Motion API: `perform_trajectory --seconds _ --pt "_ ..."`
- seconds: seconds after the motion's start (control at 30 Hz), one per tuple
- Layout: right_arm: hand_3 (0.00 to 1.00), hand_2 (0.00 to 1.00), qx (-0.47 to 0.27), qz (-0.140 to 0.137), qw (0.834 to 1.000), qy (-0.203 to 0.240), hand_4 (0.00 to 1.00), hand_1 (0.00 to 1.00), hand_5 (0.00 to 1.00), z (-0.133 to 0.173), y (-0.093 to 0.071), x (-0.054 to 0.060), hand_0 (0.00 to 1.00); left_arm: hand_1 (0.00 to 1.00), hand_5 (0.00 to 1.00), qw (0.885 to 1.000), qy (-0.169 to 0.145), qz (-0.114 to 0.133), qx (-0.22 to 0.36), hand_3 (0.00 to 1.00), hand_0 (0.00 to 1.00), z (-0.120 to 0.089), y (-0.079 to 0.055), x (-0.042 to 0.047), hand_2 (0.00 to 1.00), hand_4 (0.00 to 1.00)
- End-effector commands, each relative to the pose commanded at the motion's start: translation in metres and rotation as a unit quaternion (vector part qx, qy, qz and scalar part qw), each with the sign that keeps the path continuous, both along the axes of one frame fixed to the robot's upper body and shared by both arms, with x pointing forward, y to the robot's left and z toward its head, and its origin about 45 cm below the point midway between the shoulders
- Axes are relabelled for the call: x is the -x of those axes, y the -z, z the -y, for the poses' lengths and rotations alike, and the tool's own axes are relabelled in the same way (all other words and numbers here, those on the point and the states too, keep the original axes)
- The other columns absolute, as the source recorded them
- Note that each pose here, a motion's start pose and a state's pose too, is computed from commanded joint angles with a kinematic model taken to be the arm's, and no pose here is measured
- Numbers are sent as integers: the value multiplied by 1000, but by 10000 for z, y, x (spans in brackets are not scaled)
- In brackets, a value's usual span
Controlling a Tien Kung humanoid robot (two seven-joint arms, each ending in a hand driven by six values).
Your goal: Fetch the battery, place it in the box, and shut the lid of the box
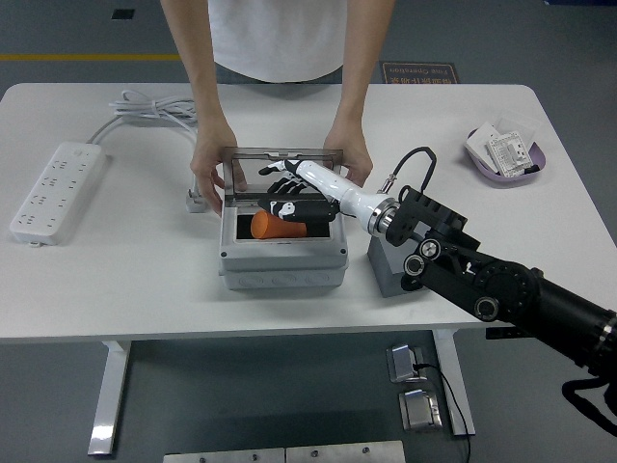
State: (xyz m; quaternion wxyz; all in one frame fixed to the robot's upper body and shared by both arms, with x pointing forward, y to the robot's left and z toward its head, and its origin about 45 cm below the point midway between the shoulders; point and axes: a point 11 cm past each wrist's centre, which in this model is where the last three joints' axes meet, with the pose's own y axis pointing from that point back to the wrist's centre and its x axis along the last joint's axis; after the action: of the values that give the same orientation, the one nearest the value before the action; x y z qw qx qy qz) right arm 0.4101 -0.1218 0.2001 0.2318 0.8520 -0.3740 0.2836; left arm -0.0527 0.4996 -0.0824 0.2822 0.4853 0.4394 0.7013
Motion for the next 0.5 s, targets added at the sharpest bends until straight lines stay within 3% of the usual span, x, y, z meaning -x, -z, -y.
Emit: perform_trajectory --seconds 0.17,0.37,0.5 --pt "847 710 -4 -8 1000 -4 751 686 542 72 -136 54 711 706 201 1000 0 0 3 691 652 23 12 -2 672 705" --pt "844 703 -17 -20 1000 -16 745 681 536 130 -425 99 709 706 192 1000 -1 -3 6 688 652 56 27 17 669 698" --pt "827 693 -38 -16 999 -18 739 667 535 161 -662 22 698 706 189 1000 1 -2 7 688 651 59 29 5 667 694"
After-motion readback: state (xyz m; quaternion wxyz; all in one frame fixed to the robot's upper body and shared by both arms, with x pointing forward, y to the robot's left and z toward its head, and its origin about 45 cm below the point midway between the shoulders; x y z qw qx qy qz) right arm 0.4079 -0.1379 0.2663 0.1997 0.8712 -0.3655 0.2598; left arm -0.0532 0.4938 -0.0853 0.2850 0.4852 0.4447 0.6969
